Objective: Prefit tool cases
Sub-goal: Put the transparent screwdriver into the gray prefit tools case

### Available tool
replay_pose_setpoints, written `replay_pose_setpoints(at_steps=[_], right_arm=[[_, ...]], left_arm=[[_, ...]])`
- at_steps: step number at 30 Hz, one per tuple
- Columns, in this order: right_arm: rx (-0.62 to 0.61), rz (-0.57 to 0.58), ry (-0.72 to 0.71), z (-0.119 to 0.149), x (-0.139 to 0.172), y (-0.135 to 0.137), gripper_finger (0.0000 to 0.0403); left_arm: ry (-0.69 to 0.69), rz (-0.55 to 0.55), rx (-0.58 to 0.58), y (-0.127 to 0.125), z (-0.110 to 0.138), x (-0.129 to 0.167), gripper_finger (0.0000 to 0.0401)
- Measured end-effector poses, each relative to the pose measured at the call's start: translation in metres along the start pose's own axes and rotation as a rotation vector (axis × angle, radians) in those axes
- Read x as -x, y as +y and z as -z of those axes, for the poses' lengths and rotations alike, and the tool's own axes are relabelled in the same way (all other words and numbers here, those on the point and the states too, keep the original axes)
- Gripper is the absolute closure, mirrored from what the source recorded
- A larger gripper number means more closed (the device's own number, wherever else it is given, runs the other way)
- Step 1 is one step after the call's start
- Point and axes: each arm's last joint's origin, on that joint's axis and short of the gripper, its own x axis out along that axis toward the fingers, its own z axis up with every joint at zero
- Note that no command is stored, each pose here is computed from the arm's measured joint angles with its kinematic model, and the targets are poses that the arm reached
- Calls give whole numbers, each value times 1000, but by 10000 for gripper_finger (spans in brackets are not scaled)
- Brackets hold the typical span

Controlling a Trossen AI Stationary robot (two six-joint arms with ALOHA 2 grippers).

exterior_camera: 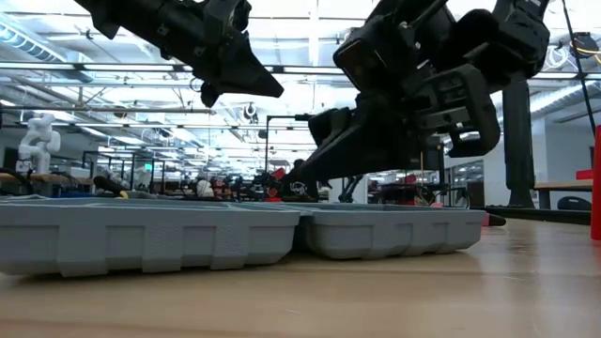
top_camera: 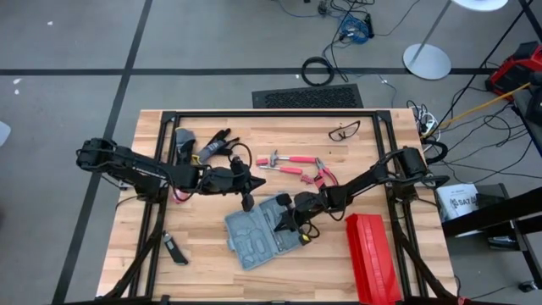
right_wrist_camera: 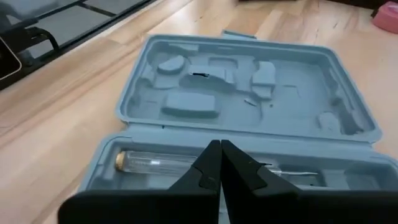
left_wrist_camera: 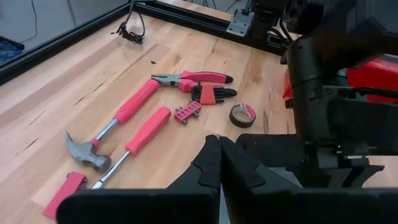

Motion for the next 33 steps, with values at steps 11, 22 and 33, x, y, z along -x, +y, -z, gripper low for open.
replay_pose_setpoints(at_steps=[11, 22, 33], right_arm=[[-35, -12, 45, 23, -14, 1, 403], [-28, -4, -31, -1, -2, 2, 403], [-70, -23, -24, 15, -15, 6, 403]], left_arm=[[-5, -7, 27, 0, 0, 0, 393], [-3, -8, 25, 0, 0, 0, 393], [-4, -7, 26, 0, 0, 0, 393]])
